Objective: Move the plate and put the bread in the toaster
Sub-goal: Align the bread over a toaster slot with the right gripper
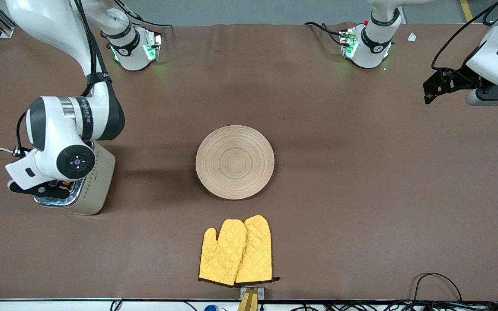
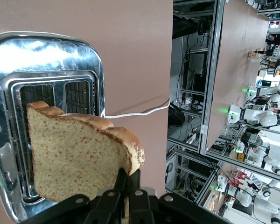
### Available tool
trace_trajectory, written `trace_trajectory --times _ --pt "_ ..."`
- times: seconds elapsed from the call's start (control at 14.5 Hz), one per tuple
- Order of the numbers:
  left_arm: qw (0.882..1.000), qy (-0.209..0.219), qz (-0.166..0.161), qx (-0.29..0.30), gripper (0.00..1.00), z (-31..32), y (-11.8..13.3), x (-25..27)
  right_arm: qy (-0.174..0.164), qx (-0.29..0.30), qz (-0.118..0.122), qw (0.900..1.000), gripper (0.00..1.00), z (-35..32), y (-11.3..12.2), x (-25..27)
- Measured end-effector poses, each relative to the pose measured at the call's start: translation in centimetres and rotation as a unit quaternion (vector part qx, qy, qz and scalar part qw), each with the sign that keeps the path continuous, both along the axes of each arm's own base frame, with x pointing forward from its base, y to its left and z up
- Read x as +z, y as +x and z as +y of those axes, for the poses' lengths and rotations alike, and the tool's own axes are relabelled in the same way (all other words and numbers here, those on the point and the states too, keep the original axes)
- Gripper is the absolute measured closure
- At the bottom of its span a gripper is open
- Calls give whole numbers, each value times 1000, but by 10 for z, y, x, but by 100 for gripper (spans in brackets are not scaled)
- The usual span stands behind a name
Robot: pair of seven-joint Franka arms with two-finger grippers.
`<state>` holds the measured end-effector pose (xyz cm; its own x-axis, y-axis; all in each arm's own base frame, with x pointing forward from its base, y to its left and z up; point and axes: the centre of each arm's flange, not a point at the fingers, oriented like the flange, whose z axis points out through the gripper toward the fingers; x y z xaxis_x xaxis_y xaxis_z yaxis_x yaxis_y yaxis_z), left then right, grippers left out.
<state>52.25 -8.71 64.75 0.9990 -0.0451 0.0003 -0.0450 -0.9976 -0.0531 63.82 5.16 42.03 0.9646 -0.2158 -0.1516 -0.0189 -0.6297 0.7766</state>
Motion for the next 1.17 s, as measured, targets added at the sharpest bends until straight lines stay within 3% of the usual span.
trace_trajectory --times 0.55,1.17 --pt "1000 0 0 1 0 1 0 0 -8 -4 18 1000 95 -5 4 -26" --pt "1000 0 0 2 0 2 0 0 -5 6 22 1000 95 -5 9 -49"
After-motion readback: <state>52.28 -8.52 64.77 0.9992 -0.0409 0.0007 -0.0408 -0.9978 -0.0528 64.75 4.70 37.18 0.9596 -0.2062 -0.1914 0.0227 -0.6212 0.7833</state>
